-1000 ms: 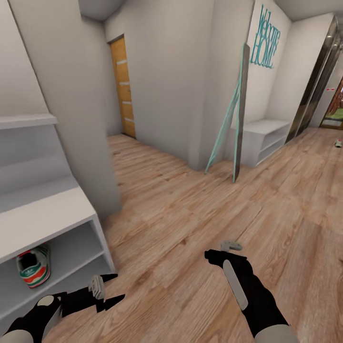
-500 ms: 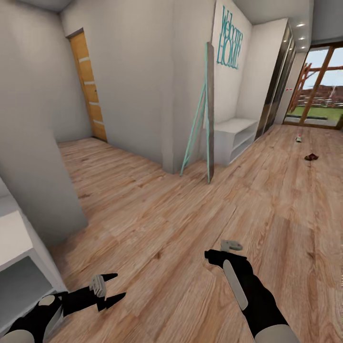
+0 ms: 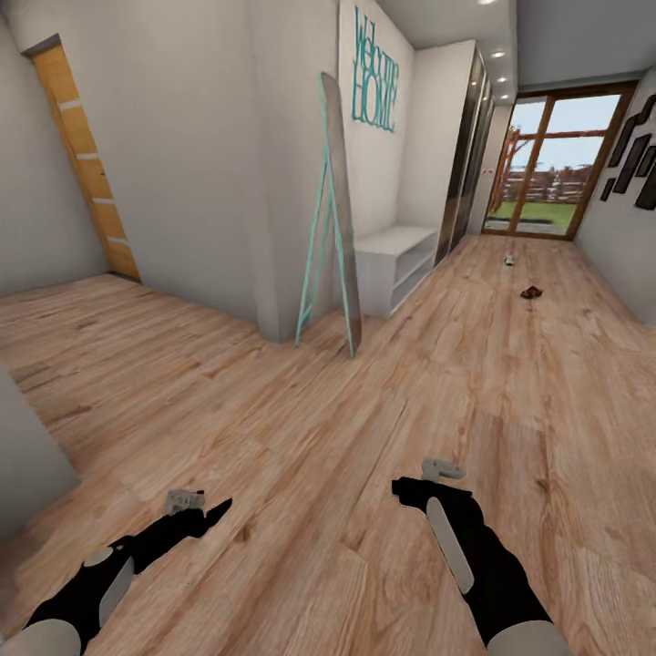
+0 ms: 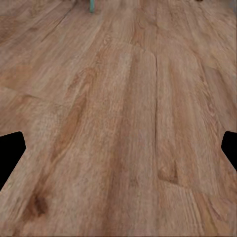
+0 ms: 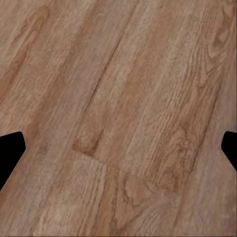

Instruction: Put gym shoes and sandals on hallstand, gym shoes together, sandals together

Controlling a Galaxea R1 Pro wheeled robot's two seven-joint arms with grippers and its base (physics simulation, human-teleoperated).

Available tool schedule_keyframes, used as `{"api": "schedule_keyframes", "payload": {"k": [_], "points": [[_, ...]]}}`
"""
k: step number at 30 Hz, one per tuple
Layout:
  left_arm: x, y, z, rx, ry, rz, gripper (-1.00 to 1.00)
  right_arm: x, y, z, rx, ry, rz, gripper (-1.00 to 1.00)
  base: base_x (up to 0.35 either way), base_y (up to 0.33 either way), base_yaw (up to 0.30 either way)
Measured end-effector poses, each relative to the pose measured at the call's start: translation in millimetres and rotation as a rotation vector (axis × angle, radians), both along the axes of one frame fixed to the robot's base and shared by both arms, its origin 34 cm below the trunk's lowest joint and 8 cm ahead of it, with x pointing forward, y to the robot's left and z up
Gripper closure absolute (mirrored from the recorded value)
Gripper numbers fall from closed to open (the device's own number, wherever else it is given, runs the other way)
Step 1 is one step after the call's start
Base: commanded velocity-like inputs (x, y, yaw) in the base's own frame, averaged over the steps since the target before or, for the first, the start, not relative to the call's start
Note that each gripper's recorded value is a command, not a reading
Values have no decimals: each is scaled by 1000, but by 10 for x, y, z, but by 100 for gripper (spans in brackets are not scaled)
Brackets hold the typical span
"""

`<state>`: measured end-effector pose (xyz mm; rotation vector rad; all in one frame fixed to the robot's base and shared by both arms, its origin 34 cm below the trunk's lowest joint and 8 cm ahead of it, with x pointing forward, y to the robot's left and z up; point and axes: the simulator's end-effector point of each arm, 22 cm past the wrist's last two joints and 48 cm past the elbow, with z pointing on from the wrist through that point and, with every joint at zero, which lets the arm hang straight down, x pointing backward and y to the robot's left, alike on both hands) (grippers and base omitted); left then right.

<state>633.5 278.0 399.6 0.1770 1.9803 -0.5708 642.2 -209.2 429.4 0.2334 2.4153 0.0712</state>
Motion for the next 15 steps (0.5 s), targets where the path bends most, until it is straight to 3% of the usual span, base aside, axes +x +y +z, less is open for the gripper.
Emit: {"api": "schedule_keyframes", "payload": {"k": [3,11,15], "points": [[81,198,-38,15,20,96,-100,-1,7,-4,3,1,2,-100,344,-204,-300],[104,328,-96,31,39,153,-100,-9,15,-32,7,6,3,-100,344,-194,-292],[122,483,-171,67,56,218,-100,-43,19,-111,7,25,3,-100,344,-181,-246]]}}
